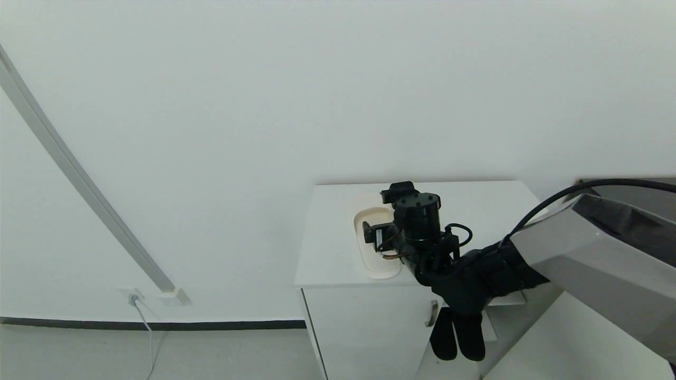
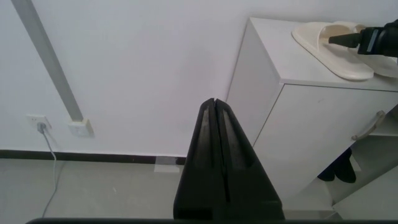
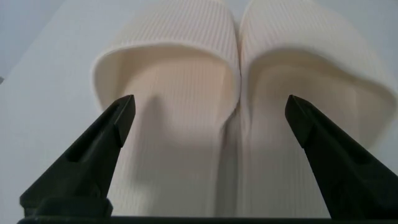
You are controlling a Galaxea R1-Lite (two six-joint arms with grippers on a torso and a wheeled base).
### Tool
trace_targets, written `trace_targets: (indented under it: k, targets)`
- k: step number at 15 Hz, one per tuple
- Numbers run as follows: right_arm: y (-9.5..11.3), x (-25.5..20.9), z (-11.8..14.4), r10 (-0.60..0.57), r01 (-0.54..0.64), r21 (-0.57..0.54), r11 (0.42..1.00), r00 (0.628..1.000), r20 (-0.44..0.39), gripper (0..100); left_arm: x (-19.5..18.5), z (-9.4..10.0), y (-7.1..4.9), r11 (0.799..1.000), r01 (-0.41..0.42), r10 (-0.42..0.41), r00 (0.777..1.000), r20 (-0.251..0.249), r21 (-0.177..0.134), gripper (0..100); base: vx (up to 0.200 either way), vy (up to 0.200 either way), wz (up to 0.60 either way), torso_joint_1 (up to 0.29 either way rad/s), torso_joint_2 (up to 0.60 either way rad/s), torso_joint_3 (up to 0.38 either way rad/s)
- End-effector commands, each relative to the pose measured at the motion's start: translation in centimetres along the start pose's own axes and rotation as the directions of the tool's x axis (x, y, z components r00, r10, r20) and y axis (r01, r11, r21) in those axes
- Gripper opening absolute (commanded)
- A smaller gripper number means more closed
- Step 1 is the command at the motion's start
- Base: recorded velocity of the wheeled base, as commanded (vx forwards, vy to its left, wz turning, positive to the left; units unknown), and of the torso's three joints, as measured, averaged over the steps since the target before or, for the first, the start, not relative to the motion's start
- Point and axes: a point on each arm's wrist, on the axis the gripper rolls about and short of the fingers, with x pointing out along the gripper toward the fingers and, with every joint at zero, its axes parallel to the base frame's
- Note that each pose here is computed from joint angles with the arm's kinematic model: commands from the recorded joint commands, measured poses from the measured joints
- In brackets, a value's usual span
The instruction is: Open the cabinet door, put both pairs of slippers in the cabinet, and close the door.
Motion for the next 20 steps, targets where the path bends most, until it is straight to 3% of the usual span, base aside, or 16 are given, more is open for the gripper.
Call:
trace_targets:
  k: [1, 7, 8, 15, 20]
  targets:
    - [-0.5, 2.3, -0.5, -0.024, 0.024, -0.011, 1.0, 1.0, 0.013, 100, 0.0, 0.0, 0.0, 1.0, -0.001, 0.001, 1.0, -0.001, 0.0, 0, 0.0, 0.0, 0.0, 0.0, 0.0, 0.0]
    - [-1.3, 3.2, 0.3, -0.018, 0.018, -0.018, 1.0, 0.999, 0.032, 100, 0.0, 0.0, 0.0, 1.0, -0.001, 0.001, 1.0, -0.001, 0.0, 0, 0.0, 0.0, 0.0, 0.0, 0.0, 0.0]
    - [-1.3, 3.2, 0.4, -0.018, 0.018, -0.017, 1.0, 0.999, 0.033, 0, 0.0, 0.0, 0.0, 1.0, -0.001, 0.001, 1.0, -0.001, 0.001, 0, 0.0, 0.0, 0.0, 0.0, 0.0, 0.0]
    - [-1.2, 2.8, 1.0, -0.014, 0.014, -0.012, 1.0, 0.999, 0.045, 0, 0.0, 0.0, 0.0, 1.0, -0.001, 0.001, 1.0, -0.001, 0.0, 0, 0.0, 0.0, 0.0, 0.0, 0.0, 0.0]
    - [-1.1, -3.4, 5.9, 0.061, -0.06, -0.005, 0.998, 0.995, 0.084, 0, 0.0, 0.0, 0.0, 1.0, -0.001, 0.001, 1.0, -0.001, 0.001, 0, 0.0, 0.0, 0.0, 0.0, 0.0, 0.0]
